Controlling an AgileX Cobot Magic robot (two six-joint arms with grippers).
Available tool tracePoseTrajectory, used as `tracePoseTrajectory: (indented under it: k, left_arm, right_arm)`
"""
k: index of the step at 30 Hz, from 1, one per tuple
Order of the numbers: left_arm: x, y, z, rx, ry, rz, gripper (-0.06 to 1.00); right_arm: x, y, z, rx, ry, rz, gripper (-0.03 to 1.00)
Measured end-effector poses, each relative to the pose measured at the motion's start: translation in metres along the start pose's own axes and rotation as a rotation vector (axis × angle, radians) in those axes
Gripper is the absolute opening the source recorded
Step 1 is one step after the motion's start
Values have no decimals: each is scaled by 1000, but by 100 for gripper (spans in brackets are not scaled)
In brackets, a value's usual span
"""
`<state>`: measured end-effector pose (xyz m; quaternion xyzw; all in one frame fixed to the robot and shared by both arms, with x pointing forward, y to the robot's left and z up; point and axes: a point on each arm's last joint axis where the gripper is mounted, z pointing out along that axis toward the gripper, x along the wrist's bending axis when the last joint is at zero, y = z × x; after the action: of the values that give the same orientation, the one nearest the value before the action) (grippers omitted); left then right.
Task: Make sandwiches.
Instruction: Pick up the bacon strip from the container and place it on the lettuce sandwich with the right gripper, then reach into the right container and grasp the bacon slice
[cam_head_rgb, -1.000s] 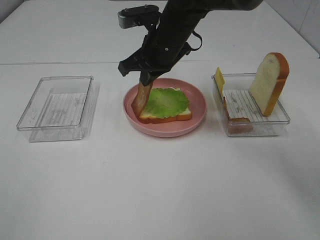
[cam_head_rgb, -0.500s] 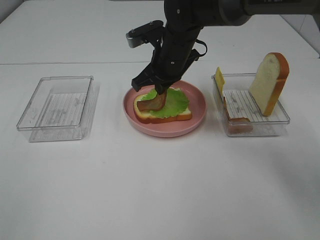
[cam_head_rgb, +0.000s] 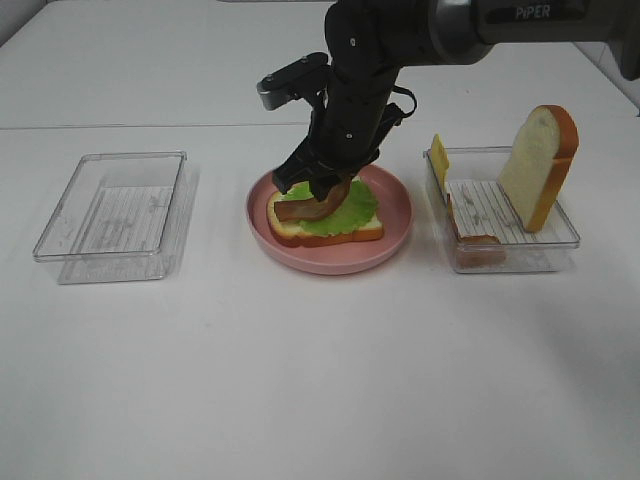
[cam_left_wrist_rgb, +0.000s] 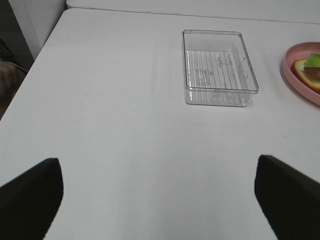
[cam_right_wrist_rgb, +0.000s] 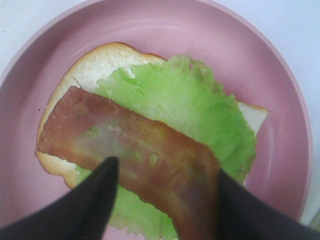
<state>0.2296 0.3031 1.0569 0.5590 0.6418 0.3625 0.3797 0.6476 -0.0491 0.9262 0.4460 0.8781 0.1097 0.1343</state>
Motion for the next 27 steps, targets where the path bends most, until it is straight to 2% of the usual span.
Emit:
tracePoseTrajectory:
  k: [1,3,4,6,11,18,22,25,27]
  left_arm:
    - [0,0,0,0,0,0,96]
    - [0,0,0,0,0,0,96]
    - [0,0,0,0,0,0,96]
    - [0,0,0,0,0,0,96]
    - [0,0,0,0,0,0,96]
    - [0,0,0,0,0,0,96]
    - [0,0,0,0,0,0,96]
    - [0,0,0,0,0,0,96]
    - [0,0,0,0,0,0,96]
  right_arm:
    - [0,0,0,0,0,0,59]
    - [0,-1,0,7,-5,16,85]
    - [0,-1,0,7,-5,16,85]
    - [-2,-2,0,21,-24,21,95]
    - [-7,-5,-3,68,-77,18,98]
    - [-13,2,-20,120,-110,27,98]
    - [-18,9,-41,158,-126,40,98]
    - [-19,9,-52,156,-128,42,98]
    - [-22,10,-75,135,-132,38,98]
